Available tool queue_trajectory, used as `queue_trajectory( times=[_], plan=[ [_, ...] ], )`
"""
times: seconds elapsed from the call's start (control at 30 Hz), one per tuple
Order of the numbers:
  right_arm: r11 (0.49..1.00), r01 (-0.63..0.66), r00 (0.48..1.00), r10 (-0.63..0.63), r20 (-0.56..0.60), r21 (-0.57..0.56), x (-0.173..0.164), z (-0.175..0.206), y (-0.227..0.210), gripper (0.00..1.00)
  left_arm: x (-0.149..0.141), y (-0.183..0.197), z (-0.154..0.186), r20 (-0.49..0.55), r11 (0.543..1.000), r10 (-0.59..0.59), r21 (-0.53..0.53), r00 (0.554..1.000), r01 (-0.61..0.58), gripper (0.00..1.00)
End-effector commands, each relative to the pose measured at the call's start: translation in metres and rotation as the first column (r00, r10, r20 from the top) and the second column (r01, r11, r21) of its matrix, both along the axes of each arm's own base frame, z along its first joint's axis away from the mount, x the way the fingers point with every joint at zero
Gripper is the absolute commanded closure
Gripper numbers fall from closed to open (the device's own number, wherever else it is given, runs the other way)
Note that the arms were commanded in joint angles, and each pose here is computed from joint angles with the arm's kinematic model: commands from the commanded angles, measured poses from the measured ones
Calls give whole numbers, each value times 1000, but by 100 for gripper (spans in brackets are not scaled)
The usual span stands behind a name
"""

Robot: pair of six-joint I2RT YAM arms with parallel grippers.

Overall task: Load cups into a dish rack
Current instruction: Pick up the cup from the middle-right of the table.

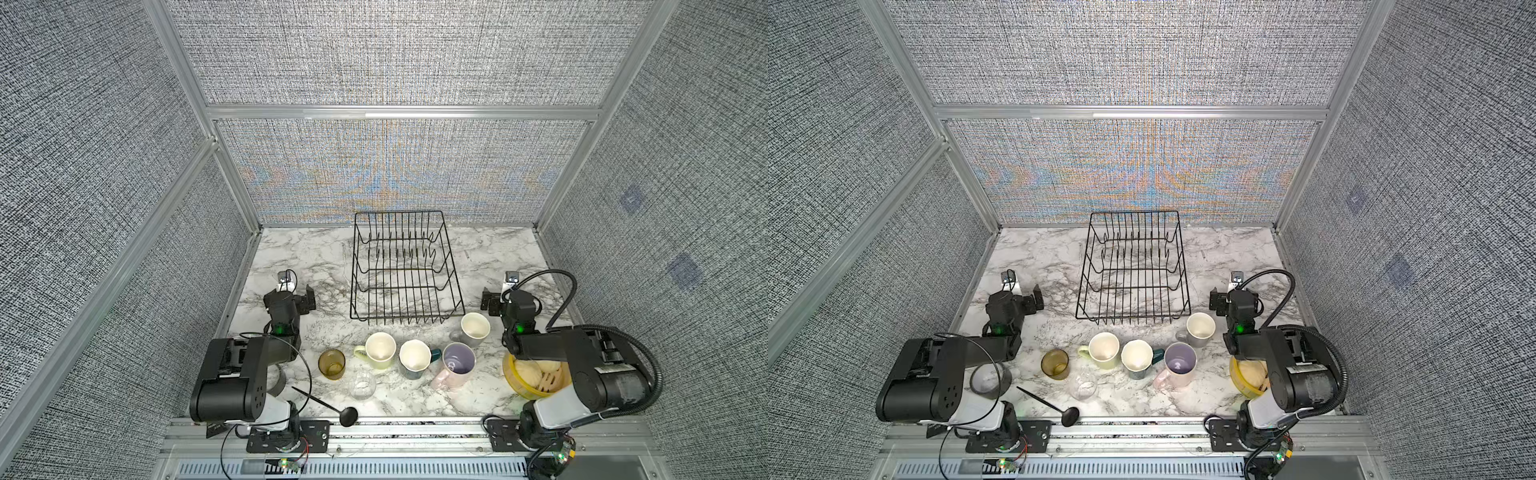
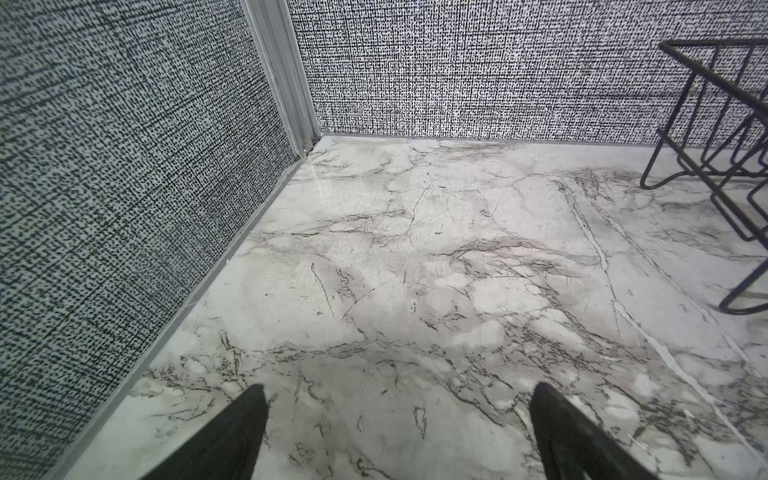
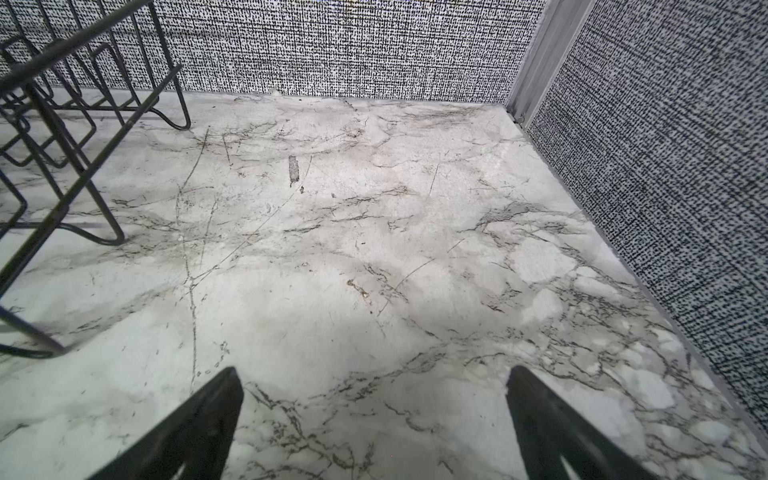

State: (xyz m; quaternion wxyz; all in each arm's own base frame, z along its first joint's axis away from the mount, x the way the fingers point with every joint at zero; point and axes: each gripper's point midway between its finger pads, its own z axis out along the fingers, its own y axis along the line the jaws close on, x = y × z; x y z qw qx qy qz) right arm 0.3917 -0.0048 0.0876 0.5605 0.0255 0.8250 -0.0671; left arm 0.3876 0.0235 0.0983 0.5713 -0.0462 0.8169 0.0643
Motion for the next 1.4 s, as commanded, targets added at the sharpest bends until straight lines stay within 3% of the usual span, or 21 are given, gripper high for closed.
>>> queue_trajectory(
  times=[0.0,0.9,1.0,1.17,1.27,1.37],
  plan=[
    [1000,3,1000,-3,16,-4,1,4,-1,1,1,-1,1,2,1000,-5,-8,1000,5,1],
    [999,-43,999,43,10,13,2,3,5,1,1,-1,1,3,1000,-5,-8,1000,5,1],
    [999,52,998,-52,42,15,-4,10,-10,1,1,-1,2,5,1000,-5,-8,1000,5,1],
    [1000,7,992,-7,128,3,-19,28,-3,1,-6,-4,25,60,1000,-31,9,998,30,1],
    [993,114,989,-115,94,20,-24,53,-18,1,-15,-4,51,-21,998,-1,-55,1000,0,1],
    [934,331,944,-329,-35,135,-39,78,-44,1,-25,-5,79,-45,977,51,-204,998,-60,1]
  ],
)
